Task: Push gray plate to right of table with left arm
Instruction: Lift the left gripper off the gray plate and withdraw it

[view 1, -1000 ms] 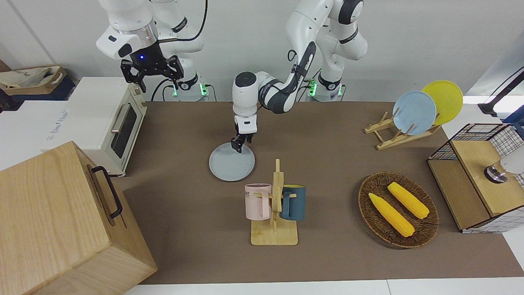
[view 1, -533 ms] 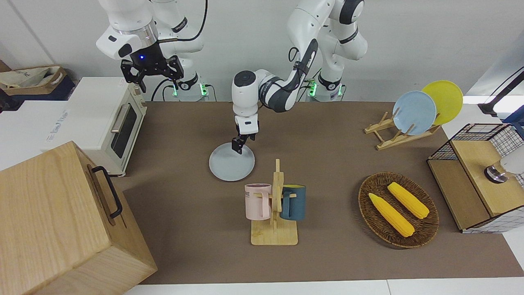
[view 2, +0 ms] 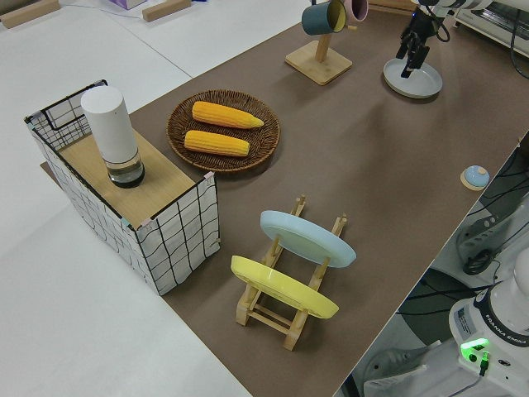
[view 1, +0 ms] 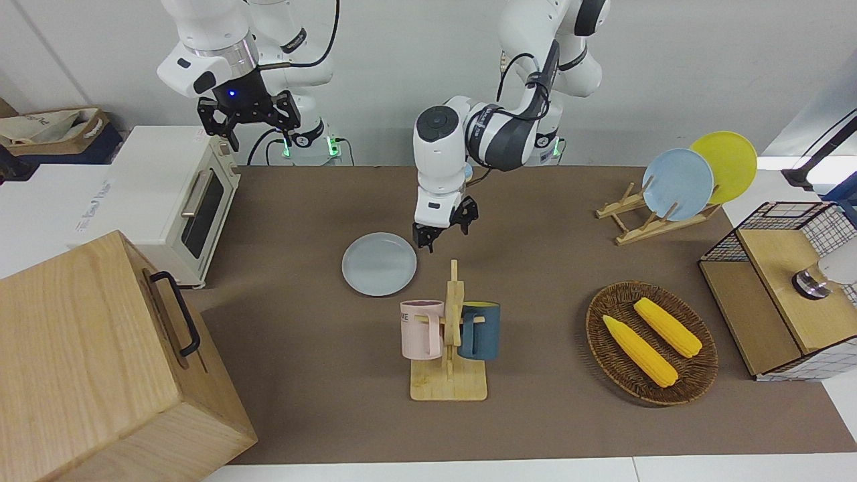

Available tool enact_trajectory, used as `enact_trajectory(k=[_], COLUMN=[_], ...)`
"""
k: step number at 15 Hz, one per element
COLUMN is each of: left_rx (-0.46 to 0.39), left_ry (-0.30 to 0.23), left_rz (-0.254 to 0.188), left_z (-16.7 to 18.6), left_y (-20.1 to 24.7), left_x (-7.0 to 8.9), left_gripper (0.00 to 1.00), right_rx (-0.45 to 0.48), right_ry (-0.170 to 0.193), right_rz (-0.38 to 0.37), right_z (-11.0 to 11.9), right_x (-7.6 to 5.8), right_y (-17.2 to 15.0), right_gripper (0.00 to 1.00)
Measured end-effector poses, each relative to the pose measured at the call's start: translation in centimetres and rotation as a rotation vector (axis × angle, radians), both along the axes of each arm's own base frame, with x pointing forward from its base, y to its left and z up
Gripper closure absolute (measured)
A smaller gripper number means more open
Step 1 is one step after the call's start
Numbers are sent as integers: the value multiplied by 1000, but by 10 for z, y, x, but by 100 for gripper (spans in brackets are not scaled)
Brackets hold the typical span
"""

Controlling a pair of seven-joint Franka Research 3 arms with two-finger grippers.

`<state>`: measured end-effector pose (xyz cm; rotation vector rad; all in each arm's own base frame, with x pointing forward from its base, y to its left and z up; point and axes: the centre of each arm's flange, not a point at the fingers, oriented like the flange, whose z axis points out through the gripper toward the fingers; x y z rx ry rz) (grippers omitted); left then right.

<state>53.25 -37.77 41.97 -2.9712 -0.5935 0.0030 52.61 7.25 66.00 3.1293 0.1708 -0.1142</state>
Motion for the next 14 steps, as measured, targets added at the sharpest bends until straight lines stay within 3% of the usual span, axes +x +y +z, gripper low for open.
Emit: enact_trajectory(k=[1,5,10,14], left_rx=[5,-36,-49,-60], left_ry=[17,28,35,20], left_rz=[-34,-73,-216,-279], left_z=[11,50,88,127], left_y=[10,57,110,176], left_x=[3,28,44,53], left_gripper=[0,0,1,1], right_rx=[0,0,0,0], right_ry=[0,0,0,0], right_rz=[0,0,0,0], right_z=[0,0,0,0], right_x=[0,0,0,0], right_y=[0,0,0,0], right_gripper=[1,1,1,1])
